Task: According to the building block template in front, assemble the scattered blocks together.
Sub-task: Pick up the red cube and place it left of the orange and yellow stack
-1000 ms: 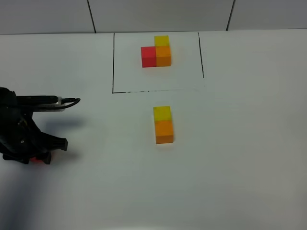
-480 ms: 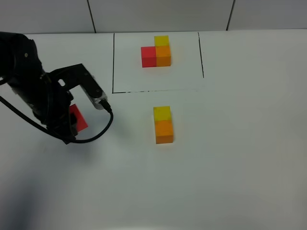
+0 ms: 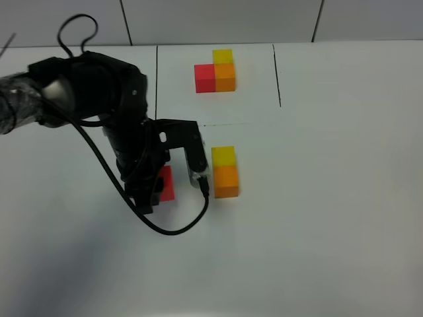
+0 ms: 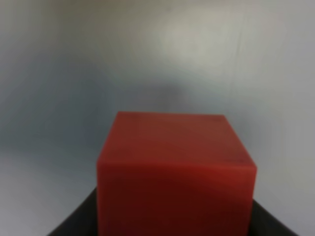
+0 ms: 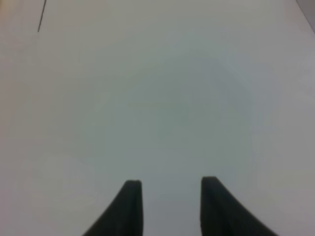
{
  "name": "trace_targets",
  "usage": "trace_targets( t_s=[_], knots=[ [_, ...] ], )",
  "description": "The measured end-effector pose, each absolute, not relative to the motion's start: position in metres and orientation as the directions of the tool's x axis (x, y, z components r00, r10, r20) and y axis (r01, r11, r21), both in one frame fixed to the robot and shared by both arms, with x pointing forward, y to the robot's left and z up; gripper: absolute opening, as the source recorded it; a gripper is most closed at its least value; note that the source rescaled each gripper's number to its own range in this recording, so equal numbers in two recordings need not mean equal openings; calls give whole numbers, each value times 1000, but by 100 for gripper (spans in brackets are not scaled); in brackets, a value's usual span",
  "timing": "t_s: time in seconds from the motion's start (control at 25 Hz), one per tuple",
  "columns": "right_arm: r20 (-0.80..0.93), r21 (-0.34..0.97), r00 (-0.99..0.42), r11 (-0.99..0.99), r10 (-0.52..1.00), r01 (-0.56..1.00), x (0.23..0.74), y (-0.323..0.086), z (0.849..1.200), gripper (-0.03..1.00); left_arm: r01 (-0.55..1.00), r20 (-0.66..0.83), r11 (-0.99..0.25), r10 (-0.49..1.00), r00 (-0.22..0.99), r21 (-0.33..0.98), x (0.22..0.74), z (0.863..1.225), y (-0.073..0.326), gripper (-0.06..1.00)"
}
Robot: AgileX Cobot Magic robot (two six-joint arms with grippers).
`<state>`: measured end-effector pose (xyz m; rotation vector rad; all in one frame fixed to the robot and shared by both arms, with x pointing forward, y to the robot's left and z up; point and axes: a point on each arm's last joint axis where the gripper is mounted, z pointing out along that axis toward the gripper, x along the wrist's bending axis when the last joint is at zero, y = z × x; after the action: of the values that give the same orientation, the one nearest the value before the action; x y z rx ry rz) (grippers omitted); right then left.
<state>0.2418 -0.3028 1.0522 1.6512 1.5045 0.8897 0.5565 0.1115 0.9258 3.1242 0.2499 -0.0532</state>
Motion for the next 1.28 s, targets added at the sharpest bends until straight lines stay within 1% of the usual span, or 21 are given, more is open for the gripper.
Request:
trace_targets(
  t_s=[0.16, 0.32, 0.48, 0.72, 1.04, 1.28],
  knots=[
    [22, 865, 80, -59, 997, 499, 242, -303, 1052, 0, 88, -43, -996, 89, 995, -35, 561, 914, 88, 0],
    [22, 865, 80, -59, 997, 499, 242, -303, 1052, 0, 64, -49, -997, 67, 997, -51, 571, 904, 75, 0],
    [22, 865, 80, -59, 997, 499, 242, -303, 1052, 0, 61, -38, -997, 63, 997, -49, 576, 895, 72, 0],
    [22, 865, 80, -59, 997, 499, 242, -303, 1052, 0, 69, 6, -998, 69, 998, -14, 581, 891, 69, 0],
    [22, 865, 80, -59, 997, 499, 242, -303, 1052, 0, 74, 2, -997, 74, 997, -16, 582, 884, 67, 0],
    [22, 865, 80, -59, 997, 499, 242, -303, 1052, 0, 97, 4, -995, 97, 995, 24, 583, 883, 63, 0]
  ],
)
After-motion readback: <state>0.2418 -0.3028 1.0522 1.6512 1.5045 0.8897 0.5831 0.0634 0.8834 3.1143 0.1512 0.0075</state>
